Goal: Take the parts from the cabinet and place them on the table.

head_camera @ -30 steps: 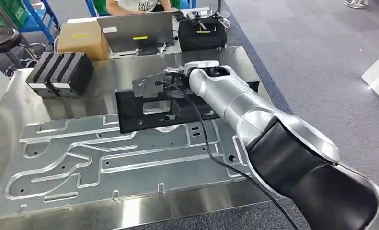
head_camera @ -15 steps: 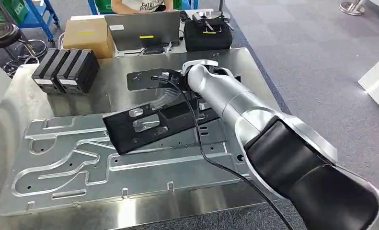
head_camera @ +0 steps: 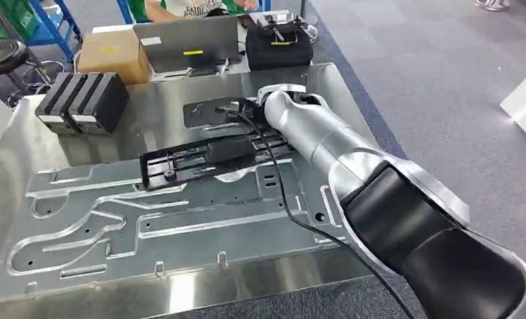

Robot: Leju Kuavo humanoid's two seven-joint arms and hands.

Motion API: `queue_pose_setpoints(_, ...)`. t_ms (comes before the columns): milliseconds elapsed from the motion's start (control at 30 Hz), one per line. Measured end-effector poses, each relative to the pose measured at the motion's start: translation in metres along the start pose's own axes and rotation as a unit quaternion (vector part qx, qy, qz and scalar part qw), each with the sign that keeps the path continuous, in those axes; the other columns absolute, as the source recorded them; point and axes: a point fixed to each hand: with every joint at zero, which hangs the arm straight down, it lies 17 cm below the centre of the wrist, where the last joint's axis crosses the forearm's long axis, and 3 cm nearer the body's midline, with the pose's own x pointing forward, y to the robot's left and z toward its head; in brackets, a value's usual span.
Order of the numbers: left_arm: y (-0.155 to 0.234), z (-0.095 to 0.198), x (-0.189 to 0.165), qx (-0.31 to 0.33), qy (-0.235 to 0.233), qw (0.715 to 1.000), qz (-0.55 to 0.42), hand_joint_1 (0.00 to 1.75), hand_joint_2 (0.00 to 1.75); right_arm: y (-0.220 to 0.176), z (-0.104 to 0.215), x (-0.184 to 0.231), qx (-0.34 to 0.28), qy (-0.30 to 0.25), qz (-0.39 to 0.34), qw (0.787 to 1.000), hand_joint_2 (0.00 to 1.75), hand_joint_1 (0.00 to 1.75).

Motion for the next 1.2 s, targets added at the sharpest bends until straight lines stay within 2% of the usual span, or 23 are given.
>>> queue_pose_setpoints(100, 0.002, 0.000, 0.002, 0.001, -0.003, 1.000, -0.001, 0.00, 0.00, -0.014, -0.004, -0.011, -0.046, 0.017, 0.012, 0.999, 0.00, 0.00)
queue_pose_setpoints(200, 0.004, 0.000, 0.006, 0.001, -0.014, 1.000, -0.001, 0.00, 0.00, -0.060, 0.000, -0.016, -0.158, 0.021, 0.035, 0.987, 0.00, 0.00)
queue_pose_setpoints(300, 0.003, 0.001, 0.007, -0.002, -0.021, 1.000, 0.001, 0.00, 0.00, -0.109, 0.017, -0.007, -0.282, -0.035, 0.039, 0.958, 0.00, 0.00)
queue_pose_setpoints(367, 0.005, 0.003, 0.007, -0.002, -0.026, 1.000, 0.002, 0.00, 0.00, -0.138, 0.041, 0.002, -0.374, -0.102, 0.034, 0.921, 0.00, 0.00)
queue_pose_setpoints(433, 0.006, 0.003, 0.007, -0.002, -0.027, 1.000, 0.003, 0.00, 0.00, -0.142, 0.048, -0.008, -0.393, -0.113, 0.026, 0.912, 0.00, 0.00)
queue_pose_setpoints(567, 0.006, 0.003, 0.007, -0.003, -0.028, 1.000, 0.002, 0.00, 0.00, -0.132, 0.047, -0.027, -0.398, -0.110, 0.008, 0.911, 0.00, 0.00)
queue_pose_setpoints(600, 0.006, 0.003, 0.007, -0.003, -0.028, 1.000, 0.002, 0.00, 0.00, -0.131, 0.051, -0.031, -0.413, -0.118, 0.004, 0.903, 0.00, 0.00)
queue_pose_setpoints(667, 0.007, 0.004, 0.006, -0.002, -0.027, 1.000, 0.002, 0.00, 0.00, -0.137, 0.073, -0.036, -0.478, -0.147, 0.000, 0.866, 0.00, 0.00)
queue_pose_setpoints(700, 0.008, 0.004, 0.007, 0.000, -0.028, 1.000, 0.002, 0.00, 0.00, -0.135, 0.093, -0.040, -0.525, -0.167, -0.006, 0.835, 0.00, 0.00)
queue_pose_setpoints(733, 0.011, 0.003, 0.008, 0.004, -0.029, 1.000, 0.001, 0.00, 0.00, -0.113, 0.102, -0.054, -0.551, -0.175, -0.023, 0.816, 0.00, 0.00)
queue_pose_setpoints(767, 0.015, 0.003, 0.009, 0.009, -0.031, 0.999, 0.001, 0.00, 0.00, -0.110, 0.147, -0.067, -0.614, -0.197, -0.039, 0.763, 0.00, 0.00)
queue_pose_setpoints(833, 0.027, 0.003, 0.017, 0.019, -0.039, 0.999, -0.001, 0.00, 0.00, -0.079, 0.188, -0.095, -0.651, -0.202, -0.072, 0.729, 0.00, 0.00)
queue_pose_setpoints(900, 0.037, 0.003, 0.021, 0.026, -0.043, 0.999, -0.002, 0.00, 0.00, -0.062, 0.216, -0.114, -0.669, -0.195, -0.080, 0.713, 0.00, 0.00)
queue_pose_setpoints(967, 0.036, 0.001, 0.025, 0.027, -0.046, 0.999, 0.000, 0.00, 0.00, -0.062, 0.245, -0.117, -0.691, -0.196, -0.072, 0.692, 0.00, 0.00)
queue_pose_setpoints(1133, 0.034, 0.001, 0.025, 0.027, -0.046, 0.999, 0.002, 0.00, 0.00, -0.048, 0.274, -0.130, -0.710, -0.181, -0.069, 0.677, 0.00, 0.00)
queue_pose_setpoints(1200, 0.033, 0.000, 0.027, 0.026, -0.048, 0.999, 0.002, 0.00, 0.00, -0.049, 0.287, -0.132, -0.722, -0.179, -0.065, 0.665, 0.00, 0.00)
